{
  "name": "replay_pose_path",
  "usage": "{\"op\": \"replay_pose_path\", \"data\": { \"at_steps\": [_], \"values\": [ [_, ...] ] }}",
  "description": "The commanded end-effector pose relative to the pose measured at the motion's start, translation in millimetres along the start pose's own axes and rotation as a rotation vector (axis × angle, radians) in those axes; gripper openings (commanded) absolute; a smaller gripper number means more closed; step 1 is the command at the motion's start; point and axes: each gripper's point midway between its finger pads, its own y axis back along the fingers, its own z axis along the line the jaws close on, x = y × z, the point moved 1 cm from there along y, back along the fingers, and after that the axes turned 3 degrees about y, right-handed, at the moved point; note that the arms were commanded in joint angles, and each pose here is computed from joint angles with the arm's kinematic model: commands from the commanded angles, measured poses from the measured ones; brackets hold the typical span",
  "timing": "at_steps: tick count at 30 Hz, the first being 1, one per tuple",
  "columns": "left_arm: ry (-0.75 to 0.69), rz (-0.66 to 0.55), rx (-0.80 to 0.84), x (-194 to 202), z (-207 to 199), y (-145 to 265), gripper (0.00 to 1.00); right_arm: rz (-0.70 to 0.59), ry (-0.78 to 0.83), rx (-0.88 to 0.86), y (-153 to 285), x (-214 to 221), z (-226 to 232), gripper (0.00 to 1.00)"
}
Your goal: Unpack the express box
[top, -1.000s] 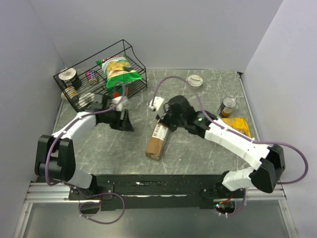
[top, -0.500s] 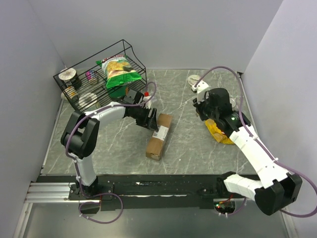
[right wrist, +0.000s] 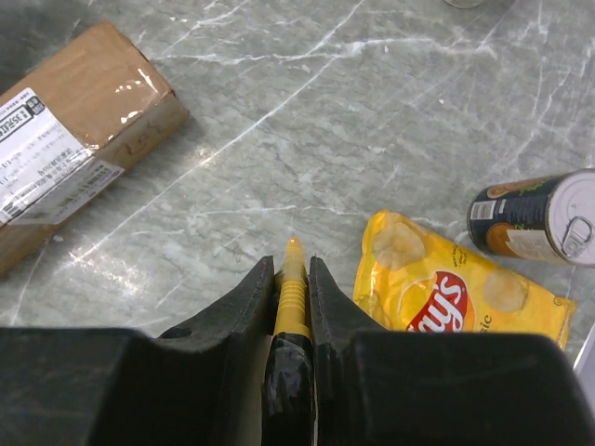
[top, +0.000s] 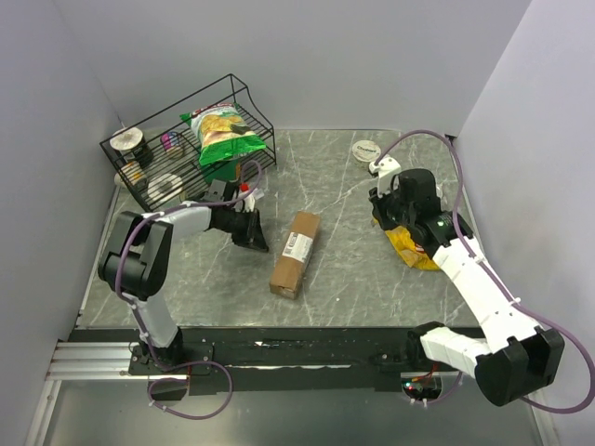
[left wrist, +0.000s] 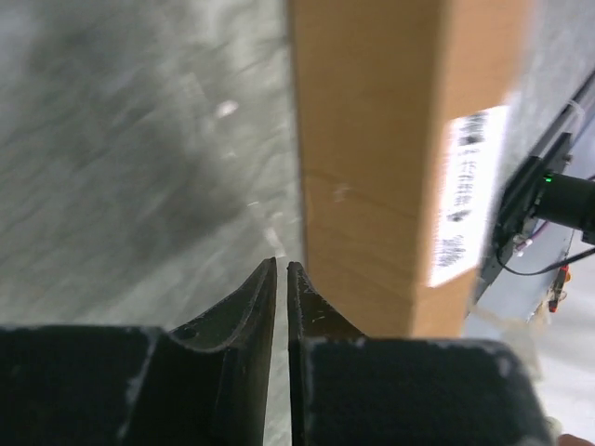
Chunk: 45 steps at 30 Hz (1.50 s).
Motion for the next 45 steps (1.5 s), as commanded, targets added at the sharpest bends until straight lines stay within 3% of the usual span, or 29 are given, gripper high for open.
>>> {"op": "replay_pose_path", "data": {
  "at_steps": [1, 5, 6, 9, 11, 15, 21, 25, 29, 35, 38, 45],
  "values": [
    [-0.016, 0.007, -0.008, -5, 9, 0, 0.14, -0.041, -0.019, -0.003, -1, -14, -3, 0.00],
    [-0.038, -0.038, -0.011, -23, 4, 19, 0.14, -0.041, -0.021, -0.007, -6, -19, -4, 0.00],
    [-0.100, -0.108, 0.040, -35, -14, 34, 0.28, -0.041, -0.021, -0.008, -6, -20, -4, 0.00],
    [-0.223, -0.182, 0.132, -39, -52, 49, 0.55, -0.042, -0.021, -0.010, -9, -21, -4, 0.00],
    [-0.243, -0.160, 0.128, -33, -56, 45, 0.61, -0.040, -0.025, -0.018, -11, -20, -2, 0.00],
    [-0.172, -0.047, 0.100, -22, -49, 16, 0.63, -0.047, -0.034, -0.026, -11, -21, -1, 0.00],
    [-0.236, 0.011, 0.057, -25, -49, -11, 0.64, -0.055, -0.024, -0.013, -10, -25, -4, 0.00],
    [-0.238, 0.054, 0.040, -19, -46, -22, 0.58, -0.060, -0.022, -0.013, -8, -23, -3, 0.00],
    [-0.225, 0.075, 0.046, -11, -42, -21, 0.35, -0.059, -0.031, -0.007, -4, -17, -4, 0.00],
    [-0.177, 0.092, 0.058, 7, -28, -21, 0.21, -0.040, -0.046, -0.004, -4, -6, -5, 0.00],
    [-0.163, 0.085, 0.015, 8, -14, -19, 0.15, -0.032, -0.051, -0.004, -6, -7, -6, 0.00],
    [-0.072, 0.119, -0.049, 20, 24, -16, 0.12, -0.037, -0.055, -0.018, -14, -19, -8, 0.00]
  ]
}}
